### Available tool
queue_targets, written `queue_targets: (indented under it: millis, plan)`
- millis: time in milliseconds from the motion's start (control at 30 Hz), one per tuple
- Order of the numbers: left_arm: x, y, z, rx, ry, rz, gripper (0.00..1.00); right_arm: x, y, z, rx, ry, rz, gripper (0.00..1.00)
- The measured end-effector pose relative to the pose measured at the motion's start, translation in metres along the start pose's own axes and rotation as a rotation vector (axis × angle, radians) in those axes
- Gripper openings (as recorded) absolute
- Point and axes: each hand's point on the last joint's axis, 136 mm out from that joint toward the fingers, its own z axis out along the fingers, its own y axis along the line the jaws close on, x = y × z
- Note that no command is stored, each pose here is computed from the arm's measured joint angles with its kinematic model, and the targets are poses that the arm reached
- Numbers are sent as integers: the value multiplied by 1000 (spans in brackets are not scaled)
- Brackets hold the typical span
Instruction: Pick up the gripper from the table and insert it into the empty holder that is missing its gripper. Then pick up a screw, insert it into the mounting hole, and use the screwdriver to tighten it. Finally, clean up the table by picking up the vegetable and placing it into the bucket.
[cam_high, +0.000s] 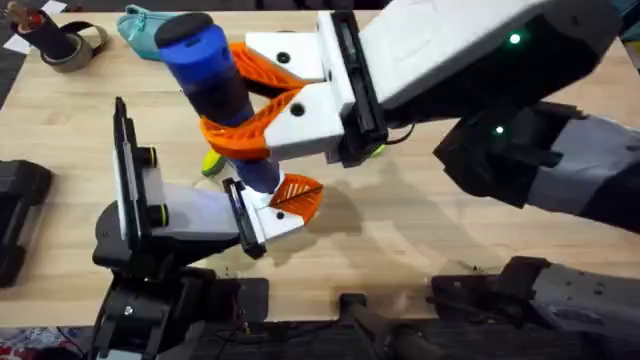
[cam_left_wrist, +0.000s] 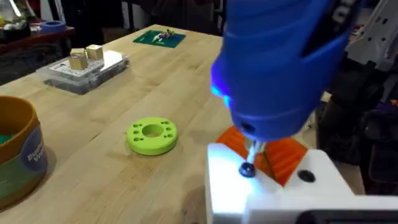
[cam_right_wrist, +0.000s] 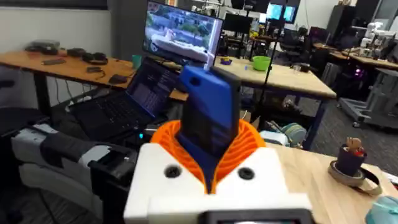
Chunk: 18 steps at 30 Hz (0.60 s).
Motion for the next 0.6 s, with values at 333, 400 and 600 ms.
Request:
queue_targets:
  millis: [333, 400, 600]
  plan:
    - [0, 0, 0, 0, 0, -1, 7, 4, 0, 0, 1, 9, 1, 25]
    - [0, 0, 0, 0, 0, 0, 7, 4, 0, 0, 1, 9, -2, 25]
    - [0, 0, 0, 0, 0, 0, 7, 4, 0, 0, 1, 9, -6, 25]
